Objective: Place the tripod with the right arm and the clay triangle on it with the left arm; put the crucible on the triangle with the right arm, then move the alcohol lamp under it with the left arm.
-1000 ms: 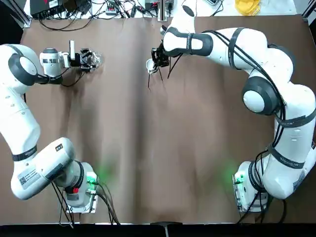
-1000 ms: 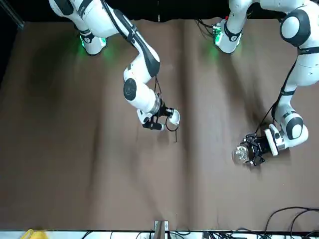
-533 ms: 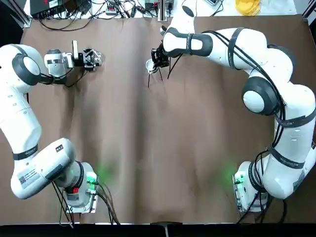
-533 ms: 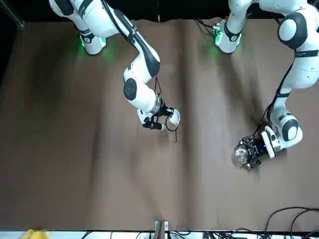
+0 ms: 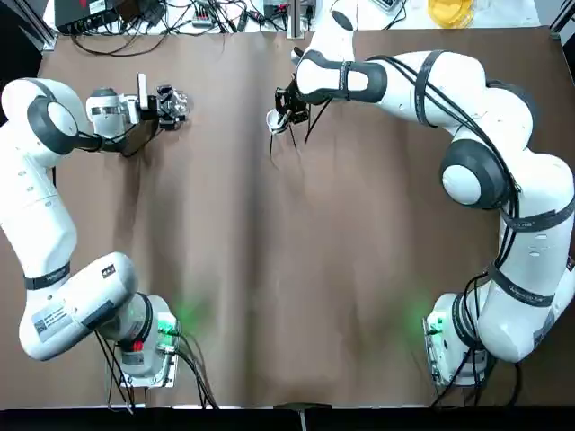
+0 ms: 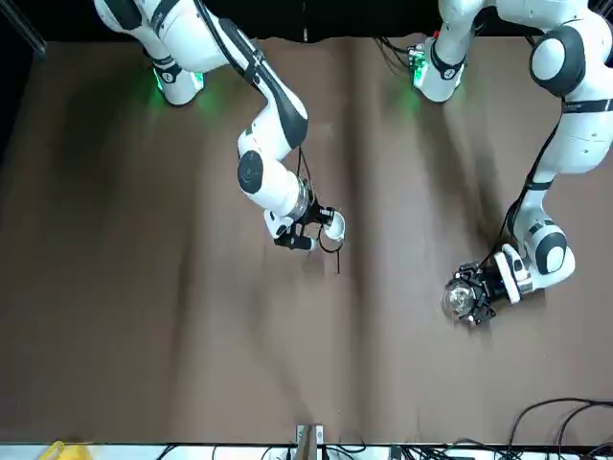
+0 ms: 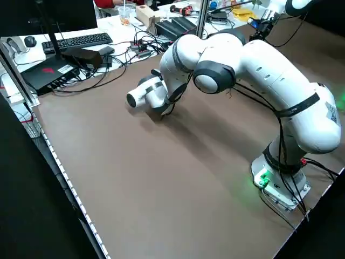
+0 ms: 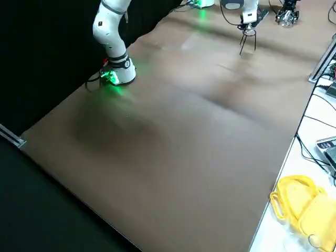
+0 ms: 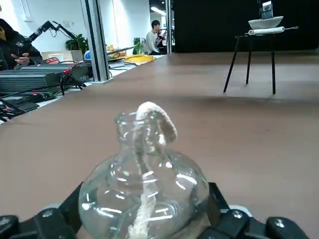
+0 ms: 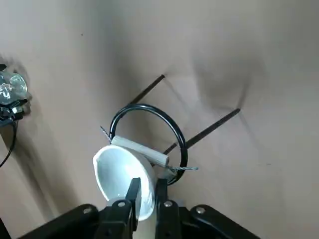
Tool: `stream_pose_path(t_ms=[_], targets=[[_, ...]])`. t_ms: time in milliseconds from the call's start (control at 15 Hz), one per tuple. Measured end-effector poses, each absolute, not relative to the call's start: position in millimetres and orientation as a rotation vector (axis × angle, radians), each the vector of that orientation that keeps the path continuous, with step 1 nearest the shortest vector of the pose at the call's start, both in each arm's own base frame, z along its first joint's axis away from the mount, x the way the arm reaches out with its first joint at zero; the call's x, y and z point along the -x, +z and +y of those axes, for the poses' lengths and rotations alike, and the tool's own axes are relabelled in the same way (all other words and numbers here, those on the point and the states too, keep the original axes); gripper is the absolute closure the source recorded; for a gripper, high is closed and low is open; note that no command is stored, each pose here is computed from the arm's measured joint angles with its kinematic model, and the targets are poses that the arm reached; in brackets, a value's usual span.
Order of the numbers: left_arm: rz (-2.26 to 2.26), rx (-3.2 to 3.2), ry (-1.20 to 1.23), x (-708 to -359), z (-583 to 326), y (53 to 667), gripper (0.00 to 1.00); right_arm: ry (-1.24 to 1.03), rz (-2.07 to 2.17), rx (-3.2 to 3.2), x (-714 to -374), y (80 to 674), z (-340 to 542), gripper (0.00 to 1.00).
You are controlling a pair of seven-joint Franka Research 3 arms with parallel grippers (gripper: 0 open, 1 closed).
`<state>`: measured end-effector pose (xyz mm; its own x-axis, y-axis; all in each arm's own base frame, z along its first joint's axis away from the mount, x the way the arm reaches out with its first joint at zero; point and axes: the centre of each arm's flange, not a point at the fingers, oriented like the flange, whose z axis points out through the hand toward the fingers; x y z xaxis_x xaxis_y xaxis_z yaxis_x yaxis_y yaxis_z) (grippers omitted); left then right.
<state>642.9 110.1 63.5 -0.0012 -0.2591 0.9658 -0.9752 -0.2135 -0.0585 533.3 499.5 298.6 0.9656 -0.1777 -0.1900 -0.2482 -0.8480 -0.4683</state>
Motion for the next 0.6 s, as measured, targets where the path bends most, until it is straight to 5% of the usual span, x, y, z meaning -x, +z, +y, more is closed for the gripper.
stream_pose_path(t_ms=[133,467,600], targets=[[-1.323,-1.545,1.258,-644.3,103.0,63.7,0.01,0.188,0.304,2.608,-534.1,298.5,498.7,0.74],[-1.317,-1.530,1.267,-653.0,76.6,66.4,0.03,0.172,0.309,2.601,-539.6,303.7,496.7,0.29],[-1.321,-1.531,1.264,-657.1,63.8,66.9,0.13,0.162,0.316,2.598,-544.3,307.5,493.3,0.26]])
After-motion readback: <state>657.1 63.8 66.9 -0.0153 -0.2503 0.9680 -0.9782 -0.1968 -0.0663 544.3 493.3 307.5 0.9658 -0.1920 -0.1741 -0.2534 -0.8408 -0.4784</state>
